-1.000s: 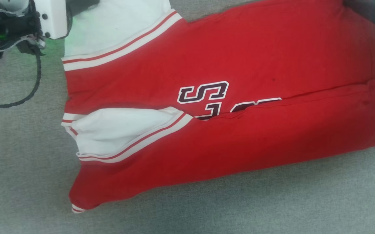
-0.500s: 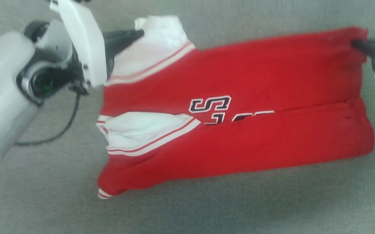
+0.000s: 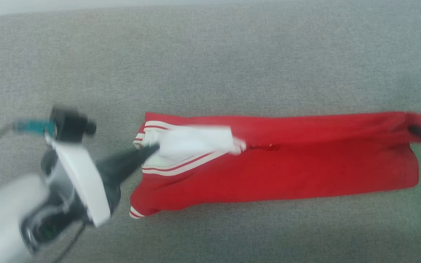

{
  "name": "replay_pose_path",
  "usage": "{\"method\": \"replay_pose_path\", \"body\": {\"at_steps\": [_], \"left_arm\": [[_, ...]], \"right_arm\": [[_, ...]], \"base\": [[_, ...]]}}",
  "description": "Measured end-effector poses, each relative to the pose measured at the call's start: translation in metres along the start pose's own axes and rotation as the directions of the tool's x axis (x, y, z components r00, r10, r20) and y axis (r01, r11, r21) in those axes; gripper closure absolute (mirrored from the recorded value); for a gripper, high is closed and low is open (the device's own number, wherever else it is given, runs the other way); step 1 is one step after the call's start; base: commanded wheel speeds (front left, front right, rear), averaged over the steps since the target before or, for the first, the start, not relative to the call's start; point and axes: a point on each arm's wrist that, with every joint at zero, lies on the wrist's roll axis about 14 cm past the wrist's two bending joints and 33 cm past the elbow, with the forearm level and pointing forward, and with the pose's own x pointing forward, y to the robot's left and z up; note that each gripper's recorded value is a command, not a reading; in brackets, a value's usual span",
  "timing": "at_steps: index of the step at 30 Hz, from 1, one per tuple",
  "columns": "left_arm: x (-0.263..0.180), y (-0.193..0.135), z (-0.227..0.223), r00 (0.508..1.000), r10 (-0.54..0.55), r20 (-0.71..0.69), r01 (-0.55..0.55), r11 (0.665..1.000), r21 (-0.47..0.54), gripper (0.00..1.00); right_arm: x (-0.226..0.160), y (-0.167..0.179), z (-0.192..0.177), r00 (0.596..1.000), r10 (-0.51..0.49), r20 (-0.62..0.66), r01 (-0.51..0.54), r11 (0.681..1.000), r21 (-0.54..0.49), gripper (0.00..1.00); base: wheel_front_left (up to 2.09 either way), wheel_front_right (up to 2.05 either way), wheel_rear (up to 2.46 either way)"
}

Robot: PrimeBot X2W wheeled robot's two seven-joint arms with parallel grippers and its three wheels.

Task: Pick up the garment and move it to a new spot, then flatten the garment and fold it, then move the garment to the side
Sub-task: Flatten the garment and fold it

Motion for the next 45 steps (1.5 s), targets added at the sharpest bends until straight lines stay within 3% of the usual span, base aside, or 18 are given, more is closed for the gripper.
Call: {"method": "replay_pose_path", "body": {"at_steps": [4, 11, 16, 17, 18, 19, 20, 22, 23, 27, 32, 41, 45], "left_arm": [[-0.005, -0.001, -0.039, 1.0, 0.002, -0.027, -0.004, 0.997, -0.082, 1.0], [-0.003, 0.034, -0.084, 0.991, 0.104, -0.078, -0.108, 0.993, -0.044, 1.0], [0.009, 0.034, -0.092, 0.993, 0.108, -0.057, -0.109, 0.994, -0.03, 1.0], [0.009, 0.036, -0.091, 0.992, 0.112, -0.05, -0.113, 0.993, -0.015, 1.0], [0.01, 0.036, -0.089, 0.993, 0.116, -0.037, -0.117, 0.993, -0.012, 0.87], [0.011, 0.036, -0.088, 0.993, 0.118, -0.025, -0.119, 0.993, -0.012, 0.72], [0.012, 0.033, -0.086, 0.993, 0.115, -0.013, -0.115, 0.993, -0.011, 0.62], [0.011, 0.031, -0.08, 0.993, 0.118, 0.023, -0.118, 0.993, -0.013, 0.07], [0.009, 0.03, -0.077, 0.992, 0.122, 0.036, -0.122, 0.992, -0.013, 0.0], [-0.001, 0.032, -0.069, 0.982, 0.16, 0.102, -0.156, 0.987, -0.044, 0.0], [-0.021, 0.046, -0.049, 0.93, 0.265, 0.254, -0.252, 0.964, -0.085, 0.0], [-0.061, 0.064, -0.054, 0.818, 0.432, 0.38, -0.414, 0.901, -0.132, 0.0], [-0.082, 0.073, -0.045, 0.749, 0.491, 0.444, -0.509, 0.856, -0.088, 0.0]], "right_arm": [[0.0, -0.001, -0.03, 1.0, 0.007, -0.025, -0.006, 1.0, 0.029, 1.0], [0.009, -0.007, -0.039, 0.999, -0.028, 0.046, 0.026, 0.999, 0.046, 1.0], [0.016, -0.004, -0.04, 0.998, -0.029, 0.06, 0.026, 0.999, 0.046, 1.0], [0.016, -0.003, -0.039, 0.997, -0.029, 0.066, 0.026, 0.999, 0.041, 0.88], [0.015, -0.004, -0.039, 0.997, -0.034, 0.071, 0.031, 0.999, 0.036, 0.59], [0.015, -0.005, -0.039, 0.997, -0.038, 0.073, 0.035, 0.999, 0.035, 0.1], [0.013, -0.005, -0.038, 0.996, -0.04, 0.075, 0.037, 0.999, 0.033, 0.0], [0.009, -0.008, -0.033, 0.995, -0.046, 0.092, 0.043, 0.999, 0.033, 0.0], [0.007, -0.009, -0.029, 0.993, -0.049, 0.104, 0.045, 0.998, 0.036, 0.0], [0.001, -0.014, -0.023, 0.99, -0.052, 0.128, 0.042, 0.996, 0.079, 0.0], [0.007, -0.016, -0.029, 0.994, -0.053, 0.098, 0.039, 0.99, 0.139, 0.0], [0.028, -0.008, -0.047, 0.999, -0.027, -0.019, 0.031, 0.98, 0.197, 0.0], [0.034, -0.007, -0.053, 0.997, -0.021, -0.076, 0.037, 0.976, 0.216, 0.0]], "base": [[0.0, 0.0, 0.0], [0.0, 0.0, 0.0], [0.0, 0.0, 0.0], [0.0, 0.0, 0.0], [0.0, 0.0, 0.0], [0.0, 0.0, 0.0], [0.0, 0.0, 0.0], [0.0, 0.0, 0.0], [0.0, 0.0, 0.0], [0.0, 0.0, 0.0], [0.0, 0.0, 0.0], [0.0, 0.0, 0.0], [0.0, 0.0, 0.0]]}}
